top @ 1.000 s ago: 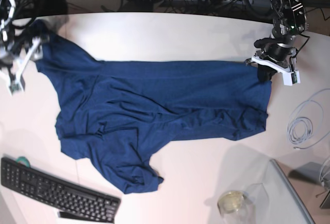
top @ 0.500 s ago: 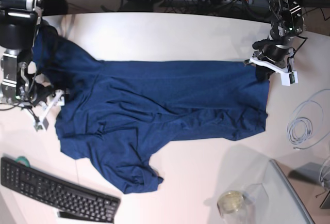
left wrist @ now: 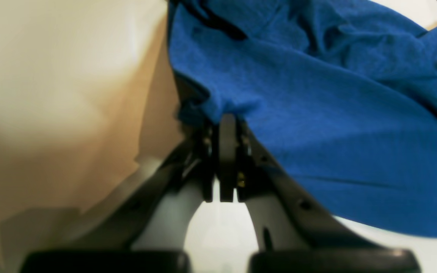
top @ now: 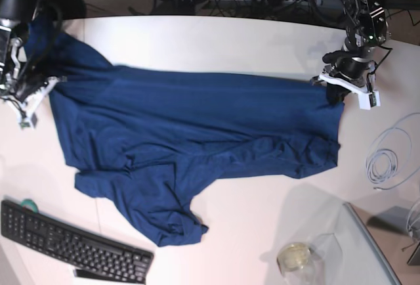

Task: Layout the t-shirt on the table in an organized manner, then fold the t-shirt properly
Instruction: 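Lower the shirt and release it with both grippers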

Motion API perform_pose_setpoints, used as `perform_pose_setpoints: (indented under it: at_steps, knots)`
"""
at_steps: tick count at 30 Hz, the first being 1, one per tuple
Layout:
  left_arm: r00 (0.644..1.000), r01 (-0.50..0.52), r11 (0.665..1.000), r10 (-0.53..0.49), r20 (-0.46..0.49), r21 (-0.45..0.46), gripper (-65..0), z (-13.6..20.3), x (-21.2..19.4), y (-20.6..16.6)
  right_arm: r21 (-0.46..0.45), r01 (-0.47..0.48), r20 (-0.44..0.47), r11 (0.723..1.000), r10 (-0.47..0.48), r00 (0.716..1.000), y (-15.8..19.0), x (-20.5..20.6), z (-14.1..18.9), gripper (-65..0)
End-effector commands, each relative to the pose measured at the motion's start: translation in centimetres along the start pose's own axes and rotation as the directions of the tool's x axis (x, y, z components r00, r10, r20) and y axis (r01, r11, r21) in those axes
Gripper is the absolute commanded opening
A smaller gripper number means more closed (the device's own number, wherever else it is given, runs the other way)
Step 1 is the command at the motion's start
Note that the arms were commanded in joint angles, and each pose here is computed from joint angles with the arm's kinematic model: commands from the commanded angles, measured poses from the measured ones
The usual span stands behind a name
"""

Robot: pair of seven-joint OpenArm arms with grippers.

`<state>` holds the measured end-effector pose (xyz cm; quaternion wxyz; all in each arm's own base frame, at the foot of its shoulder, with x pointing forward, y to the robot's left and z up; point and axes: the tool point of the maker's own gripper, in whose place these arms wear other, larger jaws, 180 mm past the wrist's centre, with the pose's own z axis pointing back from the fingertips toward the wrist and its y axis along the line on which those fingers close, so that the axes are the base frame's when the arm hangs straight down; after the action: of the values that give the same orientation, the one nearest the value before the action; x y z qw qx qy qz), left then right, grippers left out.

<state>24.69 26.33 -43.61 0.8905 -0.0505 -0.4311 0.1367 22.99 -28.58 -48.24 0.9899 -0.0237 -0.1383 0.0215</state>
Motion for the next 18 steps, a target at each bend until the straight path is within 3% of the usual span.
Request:
perform_pose_setpoints:
  at_steps: [1, 7, 11, 14, 18]
  knots:
    - [0.999, 0.008, 1.000, -0.008, 0.045, -0.006, -65.0, 0.1, 1.4, 0.0, -0.023, -0.004, 0.058, 1.000, 0.005, 0.998, -0.8, 1.6, 1.2, -64.5]
    - [0.999, 0.009, 1.000, -0.009, 0.045, -0.013, -65.0, 0.0, 1.4, -0.3, -0.024, -0.013, 0.053, 1.000, 0.014, 0.999, -0.1, 1.0, 1.9, -62.1]
    - [0.999, 0.010, 1.000, -0.009, 0.046, -0.007, -65.0, 0.2, 1.4, -0.1, -0.039, -0.015, 0.055, 0.999, 0.017, 0.998, -0.4, 1.8, 2.6, -41.0]
    - [1.000, 0.011, 1.000, -0.011, 0.023, 0.000, -65.0, 0.6, 0.5, 0.3, -0.061, -0.024, 0.143, 0.998, 0.033, 0.989, -0.6, 4.3, 4.0, -25.2]
    - [1.000, 0.009, 1.000, -0.009, 0.016, 0.002, -65.0, 0.6, 0.1, 0.4, -0.039, -0.005, 0.293, 0.999, 0.017, 0.956, -0.6, 10.1, 4.4, -24.2]
